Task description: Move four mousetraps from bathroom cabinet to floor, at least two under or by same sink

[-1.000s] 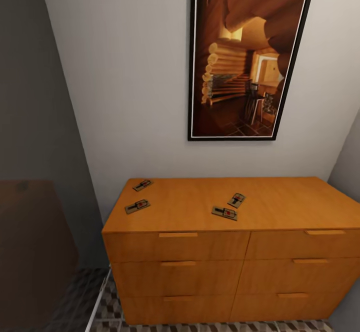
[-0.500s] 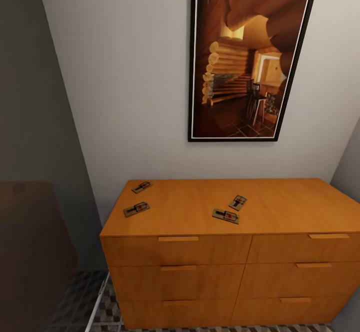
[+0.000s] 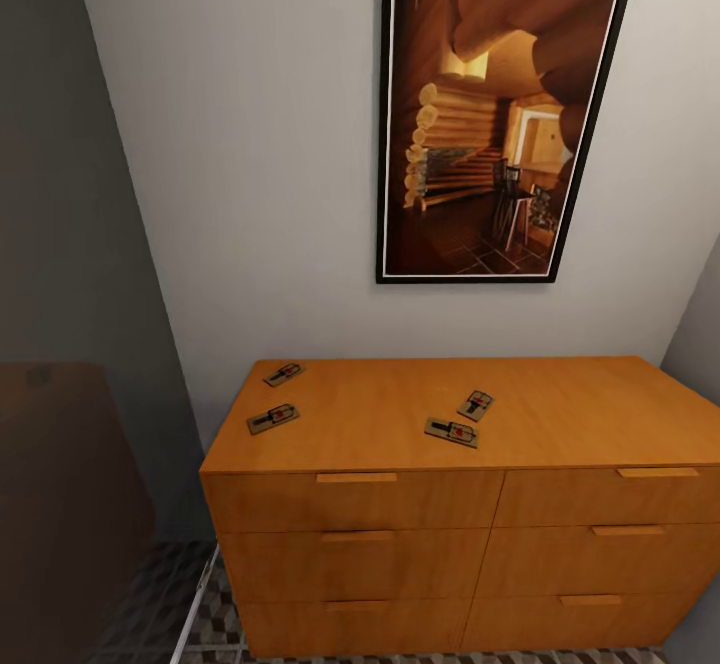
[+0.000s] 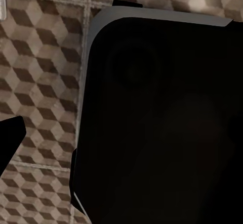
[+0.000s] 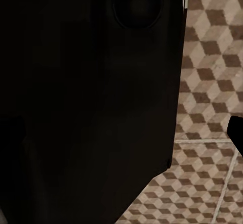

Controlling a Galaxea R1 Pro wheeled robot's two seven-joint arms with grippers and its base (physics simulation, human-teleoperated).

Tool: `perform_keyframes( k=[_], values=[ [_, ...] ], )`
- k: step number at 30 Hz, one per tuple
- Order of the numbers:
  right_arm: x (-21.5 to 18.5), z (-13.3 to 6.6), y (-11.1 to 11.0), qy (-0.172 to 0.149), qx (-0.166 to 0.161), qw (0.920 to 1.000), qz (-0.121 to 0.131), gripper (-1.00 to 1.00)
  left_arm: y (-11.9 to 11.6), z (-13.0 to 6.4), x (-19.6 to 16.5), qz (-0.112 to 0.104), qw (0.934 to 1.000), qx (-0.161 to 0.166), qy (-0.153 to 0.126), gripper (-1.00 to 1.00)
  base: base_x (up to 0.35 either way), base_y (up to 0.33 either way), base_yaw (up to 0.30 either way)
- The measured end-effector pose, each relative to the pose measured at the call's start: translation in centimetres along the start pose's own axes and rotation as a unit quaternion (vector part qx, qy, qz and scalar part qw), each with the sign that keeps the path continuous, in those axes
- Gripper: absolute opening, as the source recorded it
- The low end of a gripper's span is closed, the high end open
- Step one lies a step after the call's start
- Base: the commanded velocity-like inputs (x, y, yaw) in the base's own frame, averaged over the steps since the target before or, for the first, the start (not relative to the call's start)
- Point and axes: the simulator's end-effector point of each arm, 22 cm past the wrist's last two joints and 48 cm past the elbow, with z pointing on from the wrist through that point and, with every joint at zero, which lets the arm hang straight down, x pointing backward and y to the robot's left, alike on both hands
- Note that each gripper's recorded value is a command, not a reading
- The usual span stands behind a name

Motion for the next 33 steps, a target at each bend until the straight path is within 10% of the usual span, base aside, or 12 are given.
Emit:
perform_keyframes(
  k=[30, 31, 33],
  values=[
    [0.0, 0.0, 0.0, 0.001, 0.0, 1.0, 0.001, 1.0, 0.0, 0.0, 0.0, 0.0, 1.0, 0.0, 0.0, 1.0, 0.0, 0.0, 0.0],
    [-4.5, -0.2, -0.9, -0.019, 0.008, 0.9996, -0.019, 1.0, -1.0, -0.1, -0.3, 0.006, 0.9991, 0.008, 0.042, 1.0, 0.0, 0.0, 0.0],
    [-8.4, -0.7, -1.0, -0.039, 0.01, 0.9989, -0.025, 1.0, -3.0, -2.2, -13.5, 0.008, 0.9968, 0.028, -0.075, 1.0, 0.0, 0.0, 0.0]
  ],
)
